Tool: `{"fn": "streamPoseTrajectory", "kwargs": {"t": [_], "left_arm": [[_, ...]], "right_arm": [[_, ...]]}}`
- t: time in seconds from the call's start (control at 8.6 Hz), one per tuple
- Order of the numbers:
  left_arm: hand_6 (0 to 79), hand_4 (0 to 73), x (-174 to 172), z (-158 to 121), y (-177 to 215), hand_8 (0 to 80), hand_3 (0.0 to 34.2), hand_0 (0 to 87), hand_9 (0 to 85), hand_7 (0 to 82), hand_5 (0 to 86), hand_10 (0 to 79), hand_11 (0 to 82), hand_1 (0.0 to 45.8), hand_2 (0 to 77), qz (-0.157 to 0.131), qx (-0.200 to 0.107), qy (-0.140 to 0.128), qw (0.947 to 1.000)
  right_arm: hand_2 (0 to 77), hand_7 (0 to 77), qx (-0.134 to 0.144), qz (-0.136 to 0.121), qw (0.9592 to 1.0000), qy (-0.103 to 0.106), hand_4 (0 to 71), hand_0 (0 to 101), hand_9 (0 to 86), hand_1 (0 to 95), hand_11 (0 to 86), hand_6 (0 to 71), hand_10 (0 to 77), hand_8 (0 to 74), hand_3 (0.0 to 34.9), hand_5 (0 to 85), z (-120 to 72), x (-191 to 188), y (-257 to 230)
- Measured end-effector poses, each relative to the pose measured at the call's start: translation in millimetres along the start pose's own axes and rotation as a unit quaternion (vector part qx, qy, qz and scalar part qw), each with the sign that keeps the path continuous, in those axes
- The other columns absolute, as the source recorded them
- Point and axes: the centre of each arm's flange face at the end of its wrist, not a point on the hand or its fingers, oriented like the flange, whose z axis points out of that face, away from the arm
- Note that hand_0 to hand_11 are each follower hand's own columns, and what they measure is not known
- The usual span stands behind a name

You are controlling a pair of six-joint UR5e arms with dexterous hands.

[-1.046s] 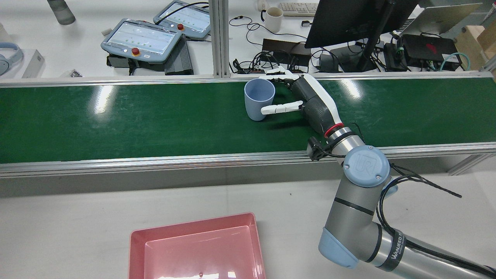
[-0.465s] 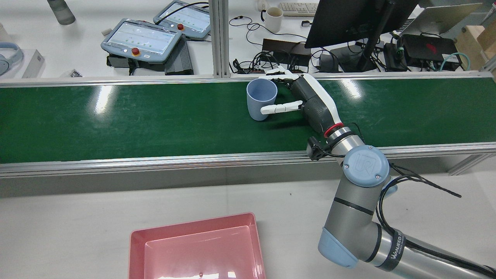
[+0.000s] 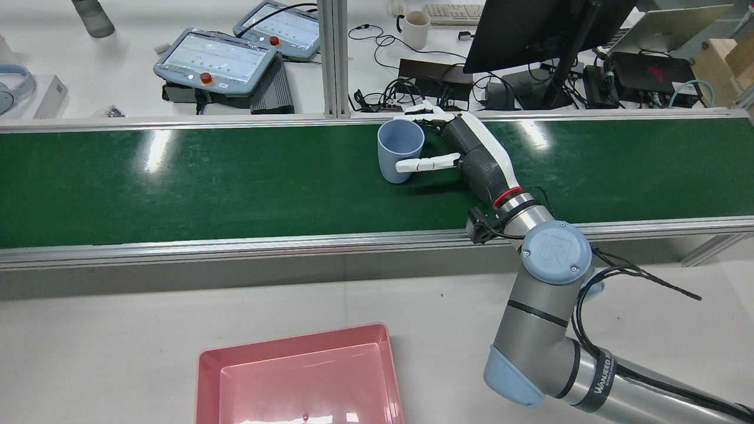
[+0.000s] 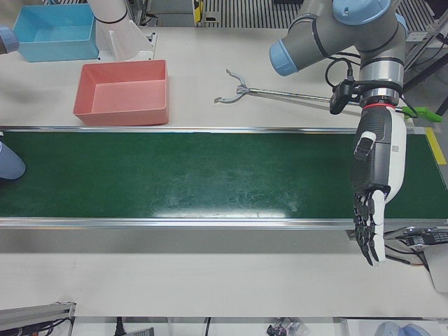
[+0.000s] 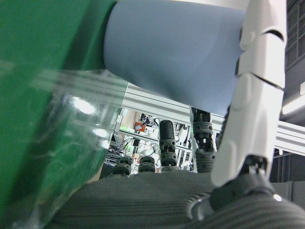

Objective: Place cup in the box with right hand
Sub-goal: 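Close the right hand fingers around the pale blue cup and lift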

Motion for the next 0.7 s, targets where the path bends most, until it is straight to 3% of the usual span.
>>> {"fn": "streamPoseTrajectory", "kwargs": {"t": [0.7], "left_arm": [[0.0, 0.0, 0.0, 0.0, -0.2, 0.0, 0.0, 0.0, 0.5, 0.0, 0.0, 0.0, 0.0, 0.5, 0.5, 0.000, 0.000, 0.000, 1.0000]], "right_arm": [[7.6, 35.5, 0.001, 0.000, 1.0000, 0.000, 27.8, 55, 7.6, 20.2, 7.1, 8.2, 3.3, 1.6, 0.0, 6.0, 0.1, 0.3, -0.6]]}}
